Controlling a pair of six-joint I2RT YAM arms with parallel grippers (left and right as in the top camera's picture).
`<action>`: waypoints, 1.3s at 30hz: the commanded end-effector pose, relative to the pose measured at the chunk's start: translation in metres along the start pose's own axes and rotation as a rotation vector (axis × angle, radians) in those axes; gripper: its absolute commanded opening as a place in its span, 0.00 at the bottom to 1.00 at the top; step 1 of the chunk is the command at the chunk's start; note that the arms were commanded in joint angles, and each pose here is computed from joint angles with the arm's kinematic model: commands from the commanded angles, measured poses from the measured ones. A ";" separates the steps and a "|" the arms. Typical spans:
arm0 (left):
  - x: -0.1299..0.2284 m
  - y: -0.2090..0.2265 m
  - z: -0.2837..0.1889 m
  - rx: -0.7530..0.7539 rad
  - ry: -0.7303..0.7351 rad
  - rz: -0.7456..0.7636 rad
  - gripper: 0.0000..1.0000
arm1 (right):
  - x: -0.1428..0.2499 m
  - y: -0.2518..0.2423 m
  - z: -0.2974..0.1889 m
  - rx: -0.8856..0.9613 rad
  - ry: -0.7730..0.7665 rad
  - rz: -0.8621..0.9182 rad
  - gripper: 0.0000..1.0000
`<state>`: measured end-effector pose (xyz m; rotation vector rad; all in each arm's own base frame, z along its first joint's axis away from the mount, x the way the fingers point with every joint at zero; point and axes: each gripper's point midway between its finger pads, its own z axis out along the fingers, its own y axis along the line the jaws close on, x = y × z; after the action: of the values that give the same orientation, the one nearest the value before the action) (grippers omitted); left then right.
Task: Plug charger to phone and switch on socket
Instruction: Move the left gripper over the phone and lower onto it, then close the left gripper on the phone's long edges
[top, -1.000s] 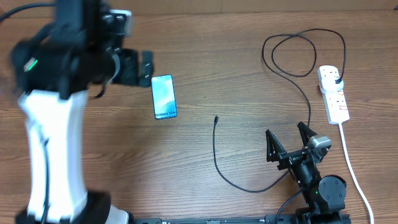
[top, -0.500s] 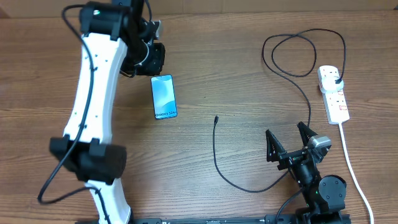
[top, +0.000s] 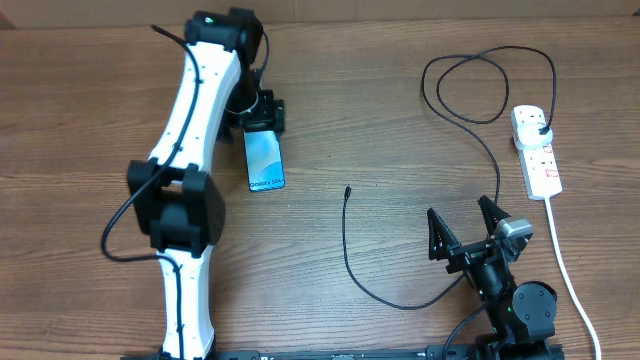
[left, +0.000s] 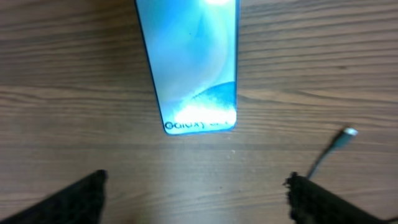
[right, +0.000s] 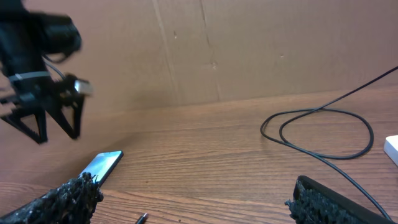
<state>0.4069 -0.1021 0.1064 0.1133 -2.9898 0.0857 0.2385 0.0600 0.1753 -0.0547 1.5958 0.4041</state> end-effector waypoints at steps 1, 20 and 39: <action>-0.005 0.001 0.027 -0.038 0.054 -0.011 1.00 | 0.003 0.001 0.000 -0.008 0.000 -0.004 1.00; -0.022 -0.002 0.089 -0.061 0.119 -0.014 1.00 | 0.003 0.001 0.000 -0.008 0.000 -0.004 1.00; -0.013 0.003 0.128 -0.075 0.160 -0.015 1.00 | 0.003 0.001 0.000 -0.008 0.000 -0.005 1.00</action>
<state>0.4157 -0.1053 -0.0004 0.1080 -2.8904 -0.0017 0.2384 0.0601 0.1756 -0.0548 1.5951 0.4047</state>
